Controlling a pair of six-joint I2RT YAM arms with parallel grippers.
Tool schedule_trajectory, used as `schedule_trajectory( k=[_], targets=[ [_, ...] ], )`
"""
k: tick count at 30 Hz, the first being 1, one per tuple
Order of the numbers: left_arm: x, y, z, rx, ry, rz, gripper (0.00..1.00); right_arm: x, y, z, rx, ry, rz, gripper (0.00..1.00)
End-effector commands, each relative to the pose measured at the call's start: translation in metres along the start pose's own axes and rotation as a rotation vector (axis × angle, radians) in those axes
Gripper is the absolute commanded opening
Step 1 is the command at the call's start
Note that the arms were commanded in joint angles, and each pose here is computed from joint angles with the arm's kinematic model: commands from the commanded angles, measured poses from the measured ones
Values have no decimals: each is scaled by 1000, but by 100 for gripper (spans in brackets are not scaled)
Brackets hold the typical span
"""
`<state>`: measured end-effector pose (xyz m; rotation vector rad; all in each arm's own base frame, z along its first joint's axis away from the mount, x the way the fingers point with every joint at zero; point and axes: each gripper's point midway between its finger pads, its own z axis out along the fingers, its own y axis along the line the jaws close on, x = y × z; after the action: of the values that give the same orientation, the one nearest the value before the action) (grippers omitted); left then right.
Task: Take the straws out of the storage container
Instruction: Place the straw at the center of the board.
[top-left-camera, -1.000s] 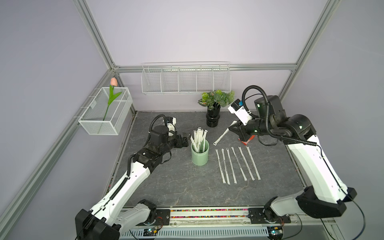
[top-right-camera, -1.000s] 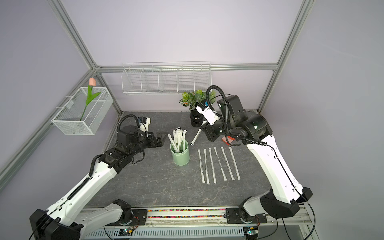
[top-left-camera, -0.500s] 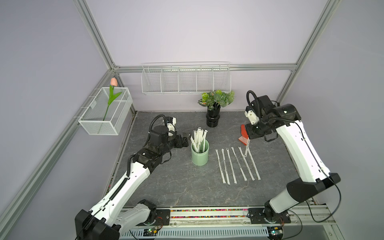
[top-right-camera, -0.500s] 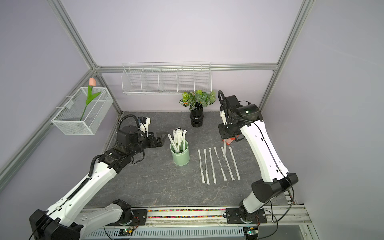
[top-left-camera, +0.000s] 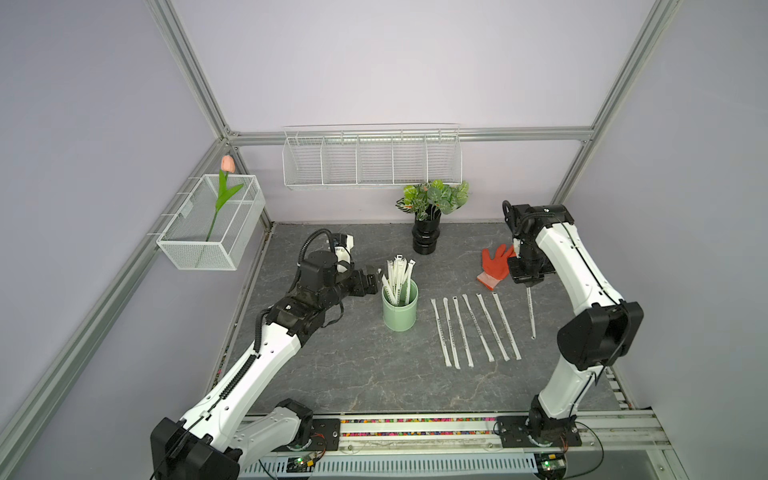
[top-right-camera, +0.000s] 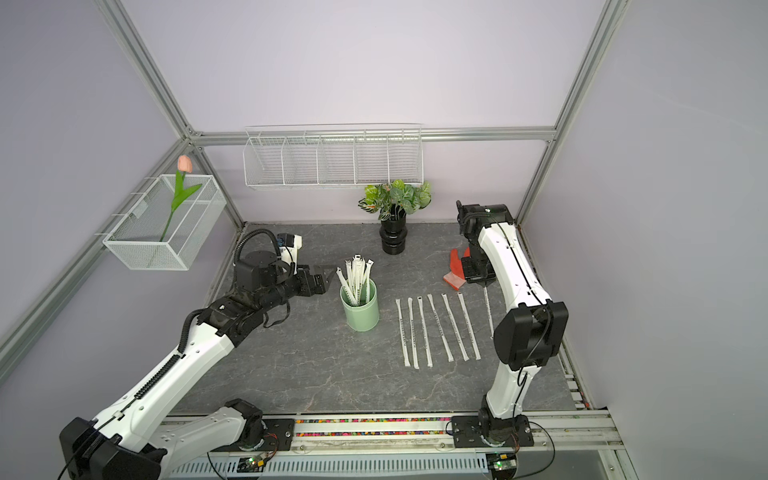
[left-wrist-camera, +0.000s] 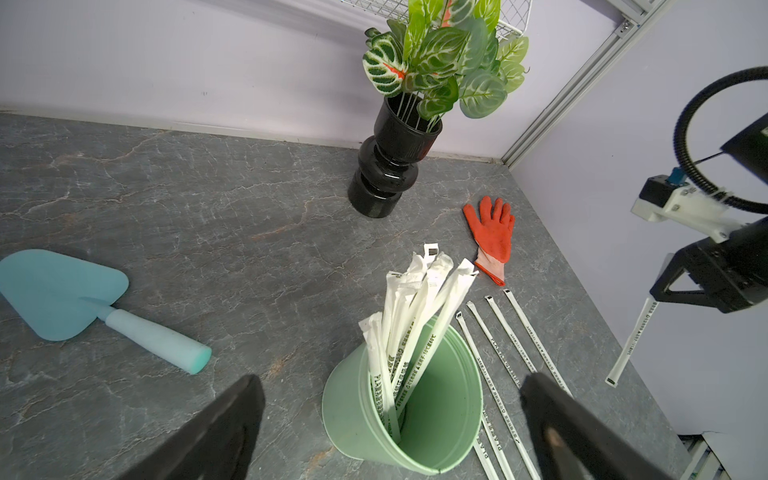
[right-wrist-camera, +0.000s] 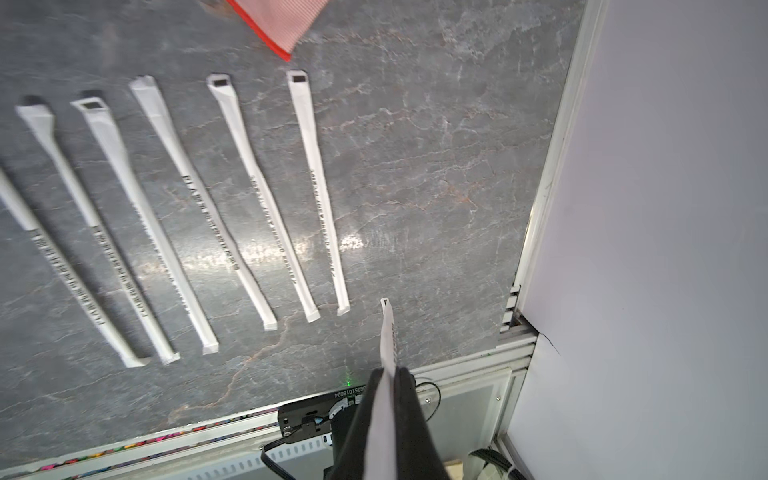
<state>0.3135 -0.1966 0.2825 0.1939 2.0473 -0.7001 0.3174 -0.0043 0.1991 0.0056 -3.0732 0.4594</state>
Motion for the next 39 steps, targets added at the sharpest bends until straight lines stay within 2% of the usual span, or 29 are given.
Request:
schedule_trajectory(
  k=[1,15,26,39],
  targets=[
    [-2,-5,2,19,-3,-7,100,20,-7,18,36,135,-38,8],
    [-1,-4,3,14,3,-4,100,6,11,75,1,258,-89,8],
    [3,-1,7,3,19,-3,100,-15,16,109,-23,247,-86,9],
    [2,0,7,-2,16,-2,100,-37,23,132,-48,226,-78,10]
  ],
)
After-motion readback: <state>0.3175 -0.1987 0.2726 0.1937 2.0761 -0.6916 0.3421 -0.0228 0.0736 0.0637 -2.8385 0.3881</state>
